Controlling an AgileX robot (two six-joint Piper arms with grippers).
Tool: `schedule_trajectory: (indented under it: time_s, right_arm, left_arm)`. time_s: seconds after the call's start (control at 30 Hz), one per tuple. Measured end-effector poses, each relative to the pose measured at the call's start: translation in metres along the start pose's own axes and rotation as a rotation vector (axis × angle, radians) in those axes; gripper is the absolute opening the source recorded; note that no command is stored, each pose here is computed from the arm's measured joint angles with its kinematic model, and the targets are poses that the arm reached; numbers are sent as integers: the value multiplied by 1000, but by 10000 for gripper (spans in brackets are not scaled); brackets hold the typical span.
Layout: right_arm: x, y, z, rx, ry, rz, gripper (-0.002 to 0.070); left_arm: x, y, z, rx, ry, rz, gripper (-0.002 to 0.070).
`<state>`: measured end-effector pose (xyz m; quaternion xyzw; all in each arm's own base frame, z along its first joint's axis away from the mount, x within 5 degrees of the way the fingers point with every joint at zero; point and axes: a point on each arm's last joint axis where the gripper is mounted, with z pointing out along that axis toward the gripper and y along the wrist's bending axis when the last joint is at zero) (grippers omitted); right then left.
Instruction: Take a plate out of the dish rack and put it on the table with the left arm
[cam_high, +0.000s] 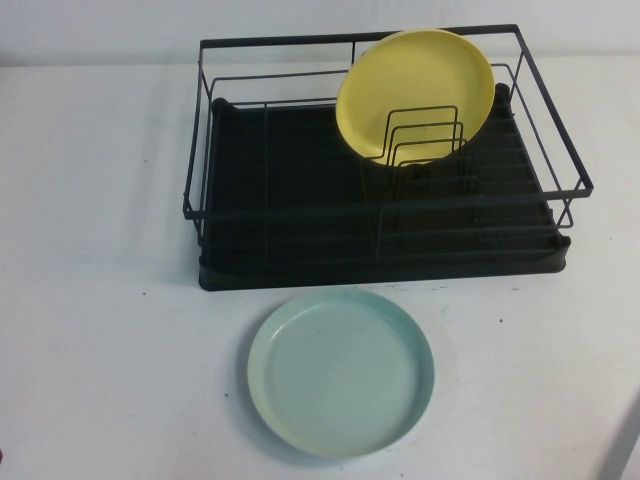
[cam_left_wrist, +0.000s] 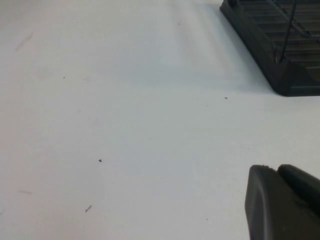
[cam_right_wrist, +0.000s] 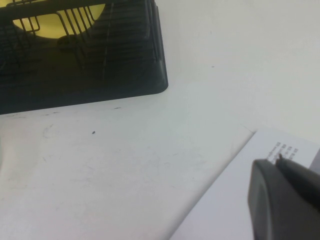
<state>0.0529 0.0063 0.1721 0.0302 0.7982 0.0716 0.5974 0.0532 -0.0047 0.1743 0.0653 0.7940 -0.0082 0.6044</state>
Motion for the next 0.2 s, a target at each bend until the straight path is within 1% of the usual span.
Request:
schedule_trajectory:
  time_s: [0.2]
  right_arm:
    - [0, 0, 0, 0, 0, 0, -18]
  left_arm:
    - [0, 0, 0, 0, 2, 0, -1]
